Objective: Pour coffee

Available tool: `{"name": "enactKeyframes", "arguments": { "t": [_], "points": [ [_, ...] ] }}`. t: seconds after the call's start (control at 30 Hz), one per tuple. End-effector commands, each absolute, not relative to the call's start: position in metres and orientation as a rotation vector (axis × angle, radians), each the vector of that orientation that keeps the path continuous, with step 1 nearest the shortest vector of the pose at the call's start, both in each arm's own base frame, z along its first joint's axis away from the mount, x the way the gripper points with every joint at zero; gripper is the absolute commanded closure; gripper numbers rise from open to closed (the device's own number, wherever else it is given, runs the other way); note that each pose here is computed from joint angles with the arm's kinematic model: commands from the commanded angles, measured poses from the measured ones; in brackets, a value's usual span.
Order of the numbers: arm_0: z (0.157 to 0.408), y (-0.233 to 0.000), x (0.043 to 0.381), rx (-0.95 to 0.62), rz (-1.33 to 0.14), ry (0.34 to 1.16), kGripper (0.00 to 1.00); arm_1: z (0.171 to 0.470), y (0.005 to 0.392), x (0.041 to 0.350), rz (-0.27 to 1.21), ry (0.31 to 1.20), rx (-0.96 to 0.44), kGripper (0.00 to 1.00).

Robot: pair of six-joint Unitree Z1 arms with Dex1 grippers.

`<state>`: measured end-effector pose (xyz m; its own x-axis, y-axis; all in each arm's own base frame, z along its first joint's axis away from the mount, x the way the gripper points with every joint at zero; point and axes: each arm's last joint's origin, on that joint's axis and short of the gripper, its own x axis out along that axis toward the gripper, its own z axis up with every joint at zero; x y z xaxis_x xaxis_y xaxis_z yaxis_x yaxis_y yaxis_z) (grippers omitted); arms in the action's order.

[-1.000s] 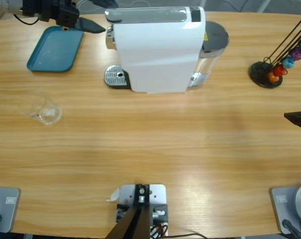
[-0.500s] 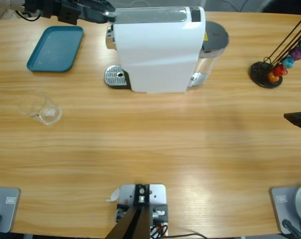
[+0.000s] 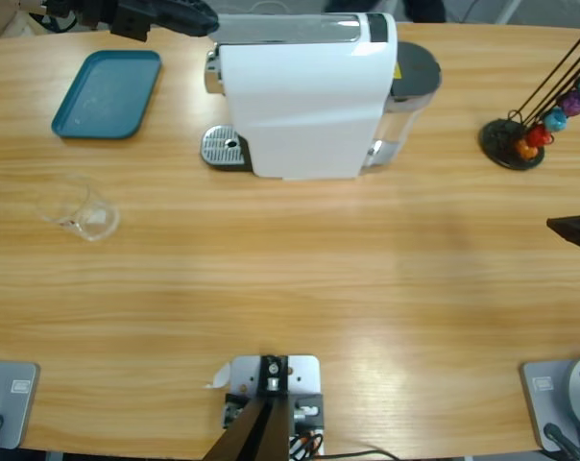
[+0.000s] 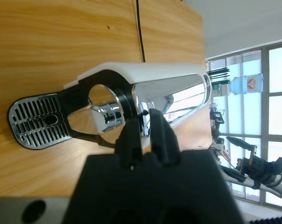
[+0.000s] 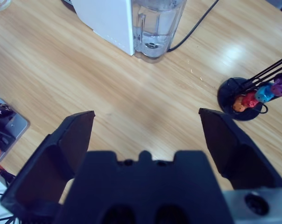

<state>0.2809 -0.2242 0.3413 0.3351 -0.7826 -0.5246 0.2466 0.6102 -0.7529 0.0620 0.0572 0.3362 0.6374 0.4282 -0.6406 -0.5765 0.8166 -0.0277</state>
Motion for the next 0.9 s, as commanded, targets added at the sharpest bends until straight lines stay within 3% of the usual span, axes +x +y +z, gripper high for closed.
{"name": "enactKeyframes", "arguments": {
  "t": [0.03,0.2,0.23,0.27,0.3,0.33,0.43,0.6,0.7,0.83,0.9],
  "points": [
    [0.416,-0.235,0.268,-0.598,-0.852,0.784,1.0,0.325,0.05,0.058,0.547,0.615,-0.207,0.013],
    [0.439,-0.249,0.264,-0.602,-0.925,0.721,1.0,0.323,0.043,0.057,0.472,0.571,-0.202,0.013],
    [0.445,-0.255,0.263,-0.597,-0.978,0.683,0.78,0.323,0.042,0.057,0.456,0.564,-0.211,0.013],
    [0.452,-0.259,0.262,-0.581,-1.035,0.628,0.339,0.324,0.041,0.058,0.441,0.549,-0.231,0.013],
    [0.458,-0.263,0.257,-0.541,-1.079,0.562,0.102,0.327,0.039,0.058,0.422,0.526,-0.252,0.011],
    [0.463,-0.263,0.25,-0.482,-1.104,0.5,0.019,0.33,0.037,0.058,0.399,0.507,-0.259,0.008],
    [0.455,-0.252,0.224,-0.223,-1.084,0.384,0.0,0.324,0.043,0.07,0.288,0.523,-0.196,0.001],
    [0.415,-0.233,0.169,0.337,-0.937,0.52,0.0,0.317,0.044,0.09,0.149,0.569,-0.071,0.058],
    [0.394,-0.204,0.148,0.381,-0.904,0.552,0.0,0.32,0.045,0.095,0.171,0.553,-0.003,0.119],
    [0.367,-0.173,0.128,0.455,-0.887,0.601,0.0,0.297,0.041,0.122,0.021,0.682,-0.078,0.147],
    [0.358,-0.159,0.12,0.491,-0.878,0.621,0.0,0.287,0.037,0.134,-0.035,0.687,-0.072,0.15]
  ]
}}
